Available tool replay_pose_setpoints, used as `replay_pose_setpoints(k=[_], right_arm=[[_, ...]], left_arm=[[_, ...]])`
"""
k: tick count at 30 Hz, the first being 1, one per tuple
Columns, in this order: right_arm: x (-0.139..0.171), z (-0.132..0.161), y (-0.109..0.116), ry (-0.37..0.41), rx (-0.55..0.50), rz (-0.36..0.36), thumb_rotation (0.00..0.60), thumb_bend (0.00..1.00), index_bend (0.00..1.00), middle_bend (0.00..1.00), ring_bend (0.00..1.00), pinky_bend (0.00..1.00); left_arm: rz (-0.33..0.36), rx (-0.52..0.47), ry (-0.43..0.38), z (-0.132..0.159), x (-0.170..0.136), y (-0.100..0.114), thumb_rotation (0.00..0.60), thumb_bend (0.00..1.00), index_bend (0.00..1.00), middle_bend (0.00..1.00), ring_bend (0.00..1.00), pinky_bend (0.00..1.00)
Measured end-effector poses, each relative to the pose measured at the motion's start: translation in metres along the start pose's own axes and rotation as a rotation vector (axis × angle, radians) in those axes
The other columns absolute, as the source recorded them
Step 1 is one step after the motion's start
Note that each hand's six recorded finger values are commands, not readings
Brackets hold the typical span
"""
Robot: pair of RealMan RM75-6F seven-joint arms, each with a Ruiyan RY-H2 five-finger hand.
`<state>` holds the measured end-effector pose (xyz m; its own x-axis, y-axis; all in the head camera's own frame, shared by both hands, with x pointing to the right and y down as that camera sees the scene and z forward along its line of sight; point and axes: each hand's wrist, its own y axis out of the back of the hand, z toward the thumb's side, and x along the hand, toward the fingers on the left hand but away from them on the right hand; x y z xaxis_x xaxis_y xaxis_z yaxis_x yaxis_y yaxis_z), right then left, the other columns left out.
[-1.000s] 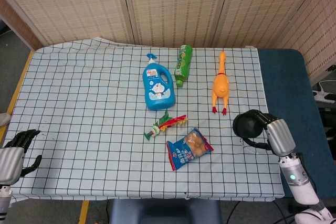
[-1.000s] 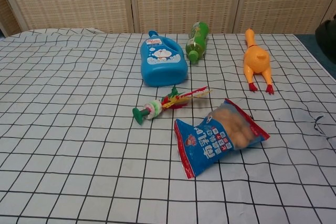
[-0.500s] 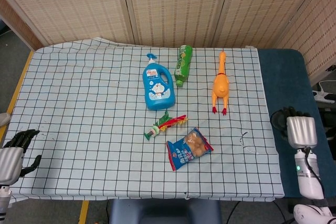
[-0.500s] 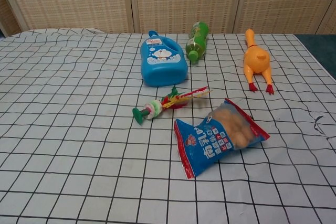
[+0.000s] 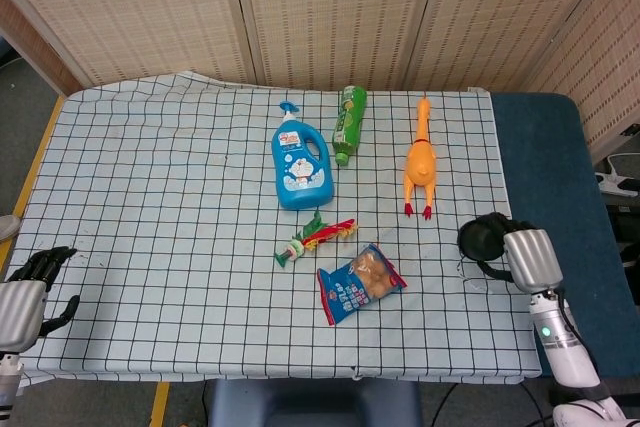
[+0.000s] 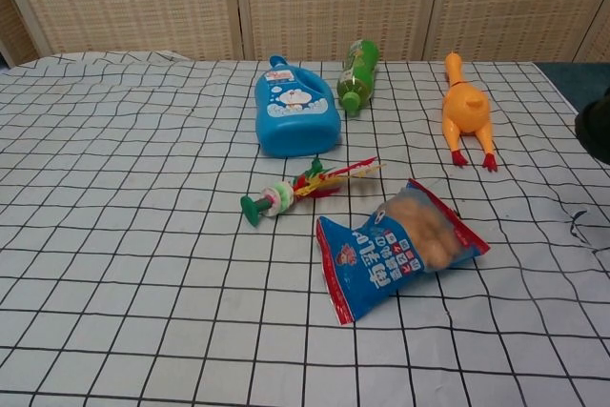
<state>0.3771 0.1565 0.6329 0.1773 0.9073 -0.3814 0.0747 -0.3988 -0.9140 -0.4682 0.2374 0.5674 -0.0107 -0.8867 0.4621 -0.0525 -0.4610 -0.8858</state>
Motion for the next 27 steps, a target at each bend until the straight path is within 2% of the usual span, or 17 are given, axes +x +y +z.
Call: replay_pose_setpoints(k=[3, 6, 14, 17, 19, 22, 27], right_arm=[[0.000, 0.012, 0.004, 0.018, -0.005, 0.005, 0.600, 0.11, 0.67, 0.57, 0.45, 0.49], [-0.001, 0.008, 0.002, -0.009, 0.041, 0.030, 0.600, 0.11, 0.67, 0.57, 0.45, 0.49], [-0.007, -0.046, -0.025, -0.211, 0.099, 0.180, 0.600, 0.11, 0.67, 0.57, 0.45, 0.49], [-0.014, -0.058, -0.027, -0.251, 0.116, 0.184, 0.600, 0.11, 0.67, 0.57, 0.45, 0.49], [-0.017, -0.056, -0.026, -0.245, 0.113, 0.173, 0.600, 0.11, 0.67, 0.57, 0.45, 0.49], [-0.018, -0.041, -0.024, -0.196, 0.089, 0.156, 0.600, 0.11, 0.67, 0.57, 0.45, 0.49], [-0.013, 0.000, -0.015, -0.047, 0.037, 0.122, 0.600, 0.11, 0.67, 0.57, 0.45, 0.49]], left_arm=[[-0.001, -0.006, 0.002, 0.000, 0.000, 0.000, 0.600, 0.37, 0.17, 0.15, 0.14, 0.35], [0.002, -0.001, -0.002, 0.000, 0.000, 0.001, 0.600, 0.37, 0.17, 0.15, 0.14, 0.35], [-0.002, -0.002, 0.002, -0.001, 0.001, 0.000, 0.600, 0.37, 0.17, 0.15, 0.14, 0.35], [-0.003, -0.009, 0.007, -0.002, 0.001, 0.000, 0.600, 0.37, 0.17, 0.15, 0.14, 0.35], [-0.001, -0.007, 0.005, -0.002, 0.001, 0.000, 0.600, 0.37, 0.17, 0.15, 0.14, 0.35], [-0.002, -0.005, 0.005, -0.002, 0.001, 0.000, 0.600, 0.37, 0.17, 0.15, 0.14, 0.35], [0.000, -0.003, -0.002, 0.000, 0.000, 0.000, 0.600, 0.37, 0.17, 0.15, 0.14, 0.35]])
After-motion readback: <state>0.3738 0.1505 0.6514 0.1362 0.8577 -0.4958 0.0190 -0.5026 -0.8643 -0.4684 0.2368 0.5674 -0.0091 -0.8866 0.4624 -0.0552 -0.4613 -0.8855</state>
